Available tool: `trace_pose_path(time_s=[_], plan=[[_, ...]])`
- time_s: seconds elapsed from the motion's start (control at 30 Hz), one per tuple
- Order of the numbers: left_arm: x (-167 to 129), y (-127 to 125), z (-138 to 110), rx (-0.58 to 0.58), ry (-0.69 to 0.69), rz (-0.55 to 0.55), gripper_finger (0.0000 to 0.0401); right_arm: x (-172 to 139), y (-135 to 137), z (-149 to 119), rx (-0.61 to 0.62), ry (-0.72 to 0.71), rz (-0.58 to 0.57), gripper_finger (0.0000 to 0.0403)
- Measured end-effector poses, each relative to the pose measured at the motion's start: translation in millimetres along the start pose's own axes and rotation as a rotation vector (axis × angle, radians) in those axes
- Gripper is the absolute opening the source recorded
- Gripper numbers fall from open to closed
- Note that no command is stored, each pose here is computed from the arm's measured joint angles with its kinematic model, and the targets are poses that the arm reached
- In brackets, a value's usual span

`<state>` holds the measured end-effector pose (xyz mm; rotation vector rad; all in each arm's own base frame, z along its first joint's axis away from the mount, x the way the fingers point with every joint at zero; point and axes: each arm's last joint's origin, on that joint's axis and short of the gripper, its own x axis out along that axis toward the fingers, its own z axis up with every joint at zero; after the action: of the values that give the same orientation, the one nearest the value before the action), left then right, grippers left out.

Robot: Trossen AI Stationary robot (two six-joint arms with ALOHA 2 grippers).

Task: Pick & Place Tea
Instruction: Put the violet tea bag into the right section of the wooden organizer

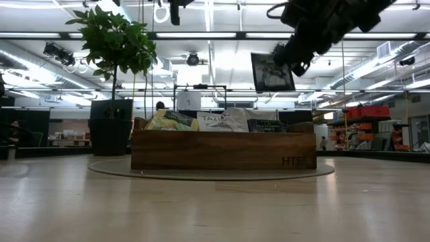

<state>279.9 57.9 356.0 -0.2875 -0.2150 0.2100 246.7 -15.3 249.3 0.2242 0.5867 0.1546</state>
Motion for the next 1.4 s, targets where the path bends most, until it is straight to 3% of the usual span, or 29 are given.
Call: trace_pose_path(time_s=[0.17, 0.37, 0.87, 1.4], plan=[[0, 0, -1, -0.017, 0.012, 0.003, 0.0051, 11, 2, -21, -0.029, -0.032, -0.017, 0.0000], [0, 0, -2, -0.021, 0.015, 0.005, 0.0051, 15, 7, -26, -0.096, -0.066, -0.035, 0.0000], [0, 1, -3, -0.025, 0.030, 0.008, 0.0051, 41, 2, -40, -0.171, 0.028, -0.032, 0.0000], [0, 1, -4, -0.025, 0.035, 0.009, 0.0051, 48, -1, -48, -0.150, 0.097, -0.030, 0.0013]])
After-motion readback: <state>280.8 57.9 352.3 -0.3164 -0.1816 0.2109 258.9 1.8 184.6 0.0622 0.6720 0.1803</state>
